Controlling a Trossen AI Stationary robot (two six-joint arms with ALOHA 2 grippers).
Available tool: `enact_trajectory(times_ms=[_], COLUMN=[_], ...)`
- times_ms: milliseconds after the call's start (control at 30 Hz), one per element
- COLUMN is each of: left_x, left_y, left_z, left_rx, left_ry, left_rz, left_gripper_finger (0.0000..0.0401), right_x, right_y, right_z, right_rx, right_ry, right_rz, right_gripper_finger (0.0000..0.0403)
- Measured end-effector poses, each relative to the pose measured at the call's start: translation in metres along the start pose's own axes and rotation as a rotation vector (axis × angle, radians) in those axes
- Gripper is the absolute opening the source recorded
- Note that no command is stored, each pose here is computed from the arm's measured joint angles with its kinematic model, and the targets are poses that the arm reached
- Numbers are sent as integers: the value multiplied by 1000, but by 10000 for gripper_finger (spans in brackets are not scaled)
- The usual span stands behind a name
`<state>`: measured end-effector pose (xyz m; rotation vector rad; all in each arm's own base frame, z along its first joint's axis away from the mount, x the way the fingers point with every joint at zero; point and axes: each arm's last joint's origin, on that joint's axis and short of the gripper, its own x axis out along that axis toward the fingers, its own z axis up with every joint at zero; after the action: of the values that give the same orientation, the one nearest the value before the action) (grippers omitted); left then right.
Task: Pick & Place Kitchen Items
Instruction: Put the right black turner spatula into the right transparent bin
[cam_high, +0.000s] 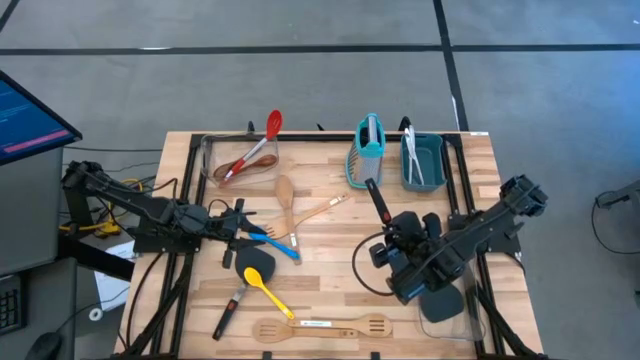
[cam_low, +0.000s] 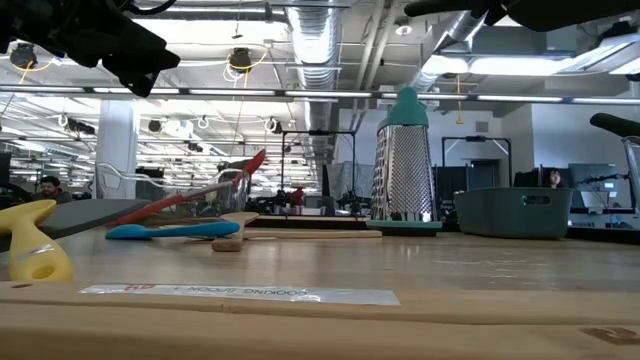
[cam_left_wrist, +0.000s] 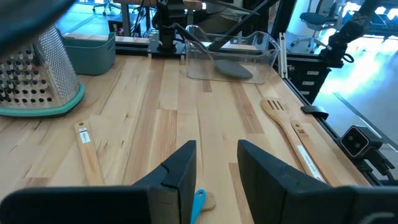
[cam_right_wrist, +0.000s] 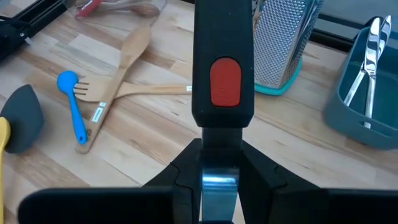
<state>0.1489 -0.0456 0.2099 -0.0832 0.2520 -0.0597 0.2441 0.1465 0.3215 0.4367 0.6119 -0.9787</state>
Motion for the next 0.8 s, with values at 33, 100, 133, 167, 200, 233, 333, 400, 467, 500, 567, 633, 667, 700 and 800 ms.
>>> enact_trajectory(times_ms=[33,100,133,167,200,233,333,400,467,500,567,633,667,700,800], left_x=[0,0,0,0,0,0,0,0,0,0,0,0,0,0,0], left_y=[0,0,0,0,0,0,0,0,0,0,0,0,0,0,0], left_z=[0,0,0,0,0,0,0,0,0,0,0,0,0,0,0], left_rx=[0,0,0,0,0,0,0,0,0,0,0,0,0,0,0], left_ry=[0,0,0,0,0,0,0,0,0,0,0,0,0,0,-1], left_rz=[0,0,0,0,1,1,1,1,1,1,1,1,2,2,5], left_gripper_finger=[104,104,104,104,104,104,104,104,104,104,104,104,104,104,104], right_x=[1,3,4,4,5,6,10,13,16,17,19,21,21,21,21], right_y=[0,0,0,0,0,0,1,1,3,4,6,7,7,7,7], right_z=[1,2,3,4,5,5,8,10,13,14,16,17,17,17,17], right_rx=[0,-11,-15,-13,-12,-10,-27,-31,-40,-50,-71,-84,-89,-94,-98], right_ry=[0,0,0,3,5,5,6,6,6,7,7,7,7,7,7], right_rz=[-3,-9,-12,-16,-19,-22,-30,-34,-33,-29,-18,-12,-13,-13,-13], right_gripper_finger=[64,64,64,64,64,64,64,64,64,64,65,65,65,65,65])
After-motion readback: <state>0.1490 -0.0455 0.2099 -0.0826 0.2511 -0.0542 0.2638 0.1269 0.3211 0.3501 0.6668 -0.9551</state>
